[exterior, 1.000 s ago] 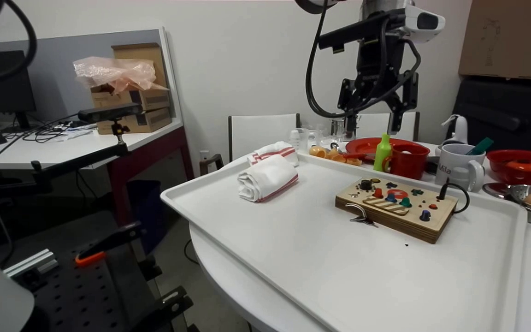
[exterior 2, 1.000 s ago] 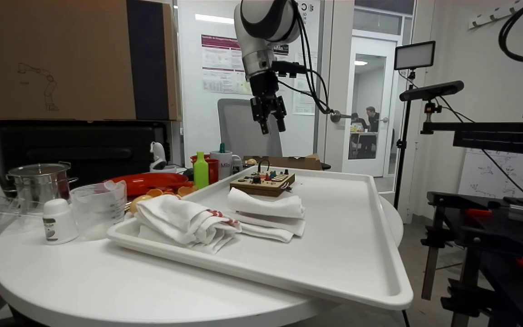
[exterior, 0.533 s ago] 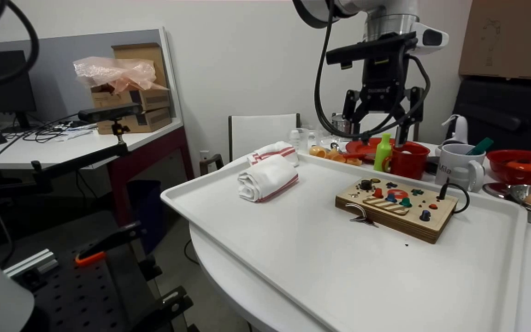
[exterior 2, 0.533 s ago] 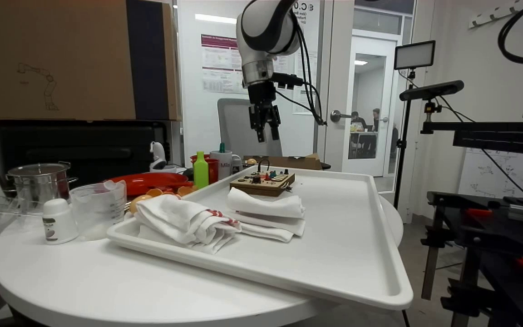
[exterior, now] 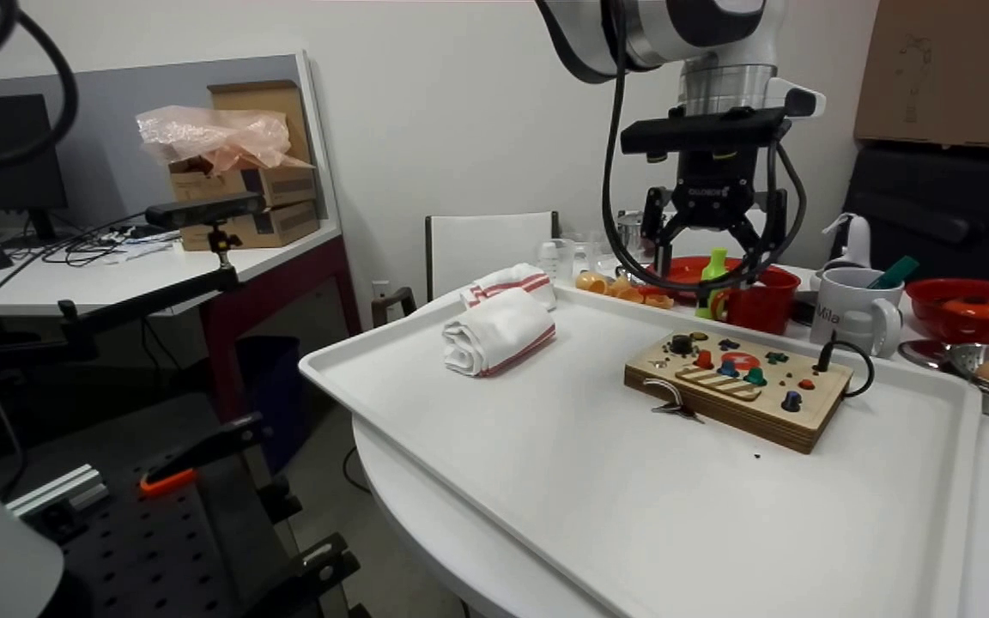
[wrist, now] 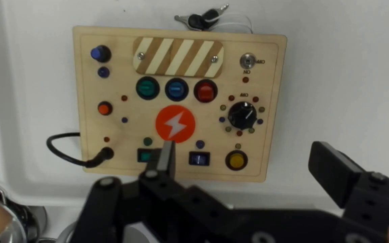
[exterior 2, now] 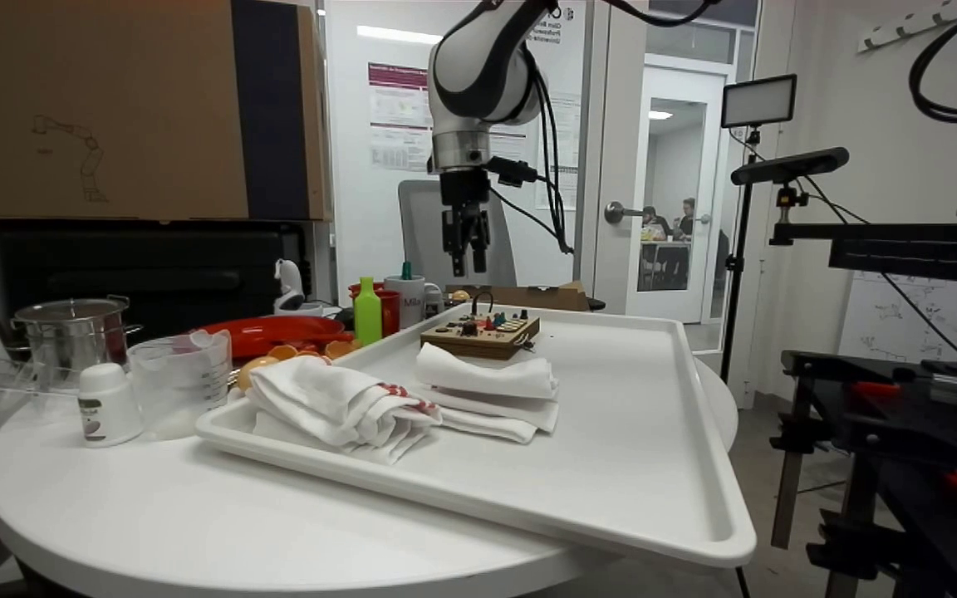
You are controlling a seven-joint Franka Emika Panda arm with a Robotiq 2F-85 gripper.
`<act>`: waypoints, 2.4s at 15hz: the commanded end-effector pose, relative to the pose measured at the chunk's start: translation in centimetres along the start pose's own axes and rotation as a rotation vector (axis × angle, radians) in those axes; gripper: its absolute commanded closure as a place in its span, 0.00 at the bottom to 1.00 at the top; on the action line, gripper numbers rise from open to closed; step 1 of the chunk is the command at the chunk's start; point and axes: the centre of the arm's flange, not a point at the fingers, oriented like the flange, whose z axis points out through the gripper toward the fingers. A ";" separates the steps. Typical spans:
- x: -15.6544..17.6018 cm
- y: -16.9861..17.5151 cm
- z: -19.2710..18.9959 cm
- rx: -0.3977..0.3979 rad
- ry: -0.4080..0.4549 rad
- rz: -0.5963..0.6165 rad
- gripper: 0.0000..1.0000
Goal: Switch on the switch on the board
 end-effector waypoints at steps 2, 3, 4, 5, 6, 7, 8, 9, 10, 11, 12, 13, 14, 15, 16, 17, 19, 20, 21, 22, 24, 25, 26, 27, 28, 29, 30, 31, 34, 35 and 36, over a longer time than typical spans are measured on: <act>2.3 -0.7 0.6 0.028 0.013 -0.069 0.00; 2.5 -0.8 0.8 0.032 0.007 -0.072 0.00; 2.7 -0.8 1.1 0.041 0.003 -0.070 0.00; 2.9 -0.8 1.3 0.041 0.001 -0.073 0.00; 3.1 -0.8 1.5 0.053 0.003 -0.078 0.00; 3.4 -0.8 1.7 0.053 0.009 -0.083 0.00; 3.7 -0.9 1.8 0.048 0.017 -0.083 0.00; 3.9 -0.8 1.8 0.049 0.024 -0.082 0.00; 4.2 -0.8 1.8 0.050 0.025 -0.082 0.00; 4.2 -0.6 1.7 0.050 0.025 -0.080 0.00; 2.9 -1.2 1.8 0.022 0.018 -0.072 0.00; 3.1 -1.2 1.8 0.022 0.021 -0.072 0.00; 3.2 -1.1 1.8 0.022 0.023 -0.072 0.00; 3.2 -1.1 1.8 0.022 0.024 -0.071 0.00; 3.2 -1.1 1.8 0.022 0.024 -0.071 0.00; 3.2 -1.1 1.8 0.022 0.025 -0.071 0.00; 3.2 -1.3 2.6 0.032 0.011 -0.072 0.00; 3.2 -1.3 2.9 0.034 0.004 -0.072 0.00; 3.3 -1.4 3.3 0.038 0.002 -0.071 0.00; 3.3 -1.5 3.6 0.039 0.004 -0.069 0.00; 3.5 -1.6 4.2 0.041 -0.001 -0.067 0.00; 3.5 -1.7 4.4 0.041 -0.003 -0.066 0.00; 3.6 -1.7 4.5 0.039 -0.002 -0.063 0.17; 3.6 -1.6 4.6 0.040 -0.002 -0.059 0.26; 3.7 -1.6 4.7 0.039 -0.001 -0.056 0.34; 3.7 -1.5 4.6 0.038 0.001 -0.055 0.41; 3.8 -1.5 4.6 0.038 0.003 -0.054 0.48; 3.8 -1.5 4.6 0.035 0.004 -0.053 0.57; 4.0 -1.5 4.6 0.033 0.007 -0.053 0.79; 4.0 -1.5 4.6 0.033 0.009 -0.053 0.87; 4.1 -1.6 4.5 0.032 0.009 -0.055 0.94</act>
